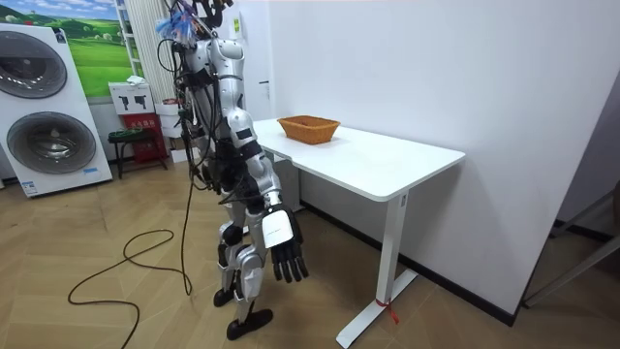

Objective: Pick and place apple

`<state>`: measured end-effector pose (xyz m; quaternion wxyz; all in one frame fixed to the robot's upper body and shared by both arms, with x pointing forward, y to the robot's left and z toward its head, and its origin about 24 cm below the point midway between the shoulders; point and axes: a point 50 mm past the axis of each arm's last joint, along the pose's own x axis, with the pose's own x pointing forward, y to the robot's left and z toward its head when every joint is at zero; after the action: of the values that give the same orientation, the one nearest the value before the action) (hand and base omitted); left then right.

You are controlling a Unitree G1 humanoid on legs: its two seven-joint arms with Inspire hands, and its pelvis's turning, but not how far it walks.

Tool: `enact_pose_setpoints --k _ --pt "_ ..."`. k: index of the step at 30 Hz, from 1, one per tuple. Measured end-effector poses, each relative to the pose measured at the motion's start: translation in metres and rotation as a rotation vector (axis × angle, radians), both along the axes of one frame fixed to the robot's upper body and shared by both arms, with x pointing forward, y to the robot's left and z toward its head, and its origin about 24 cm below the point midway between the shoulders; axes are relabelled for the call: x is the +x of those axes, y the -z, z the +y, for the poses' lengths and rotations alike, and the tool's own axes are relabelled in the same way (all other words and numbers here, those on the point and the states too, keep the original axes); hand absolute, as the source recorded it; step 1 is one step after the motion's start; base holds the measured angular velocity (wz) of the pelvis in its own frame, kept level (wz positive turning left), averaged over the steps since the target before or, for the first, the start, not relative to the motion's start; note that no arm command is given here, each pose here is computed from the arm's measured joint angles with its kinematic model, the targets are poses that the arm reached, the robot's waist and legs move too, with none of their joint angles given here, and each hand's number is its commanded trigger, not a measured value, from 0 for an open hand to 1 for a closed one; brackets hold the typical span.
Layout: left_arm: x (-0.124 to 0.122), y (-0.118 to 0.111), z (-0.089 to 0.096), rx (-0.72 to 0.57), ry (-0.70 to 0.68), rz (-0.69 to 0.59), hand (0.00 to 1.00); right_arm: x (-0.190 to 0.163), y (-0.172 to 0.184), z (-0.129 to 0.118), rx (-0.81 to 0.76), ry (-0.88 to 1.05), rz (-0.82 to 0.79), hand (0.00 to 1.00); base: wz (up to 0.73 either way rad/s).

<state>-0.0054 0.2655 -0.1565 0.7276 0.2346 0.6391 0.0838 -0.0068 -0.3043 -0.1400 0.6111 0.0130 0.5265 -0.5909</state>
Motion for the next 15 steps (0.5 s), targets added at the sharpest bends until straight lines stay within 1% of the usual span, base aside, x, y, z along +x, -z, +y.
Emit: enact_pose_setpoints --k 2,3,6,9,13,15 --pt "-0.006 0.0 0.0 -0.011 -0.004 0.027 0.0 0.0 0.004 0.006 0.061 -0.073 0.006 0.0 -0.03" --pt "-0.008 0.0 -0.001 -0.014 0.005 0.043 0.0 -0.001 0.007 0.01 0.104 -0.139 0.02 0.0 0.0" --pt "-0.002 0.001 -0.002 -0.029 0.017 0.034 0.0 -0.002 0.013 0.019 0.198 -0.289 0.046 0.0 0.12" --pt "0.004 0.003 -0.007 -0.045 0.032 0.027 0.0 0.0 0.018 0.027 0.283 -0.389 0.075 0.0 0.05" --pt "0.0 0.006 -0.015 -0.068 0.045 0.074 0.0 0.004 0.022 0.038 0.371 -0.565 0.142 0.0 0.0" --pt "0.0 0.006 -0.016 -0.074 0.054 0.091 0.0 0.006 0.024 0.043 0.403 -0.613 0.164 0.0 0.0"
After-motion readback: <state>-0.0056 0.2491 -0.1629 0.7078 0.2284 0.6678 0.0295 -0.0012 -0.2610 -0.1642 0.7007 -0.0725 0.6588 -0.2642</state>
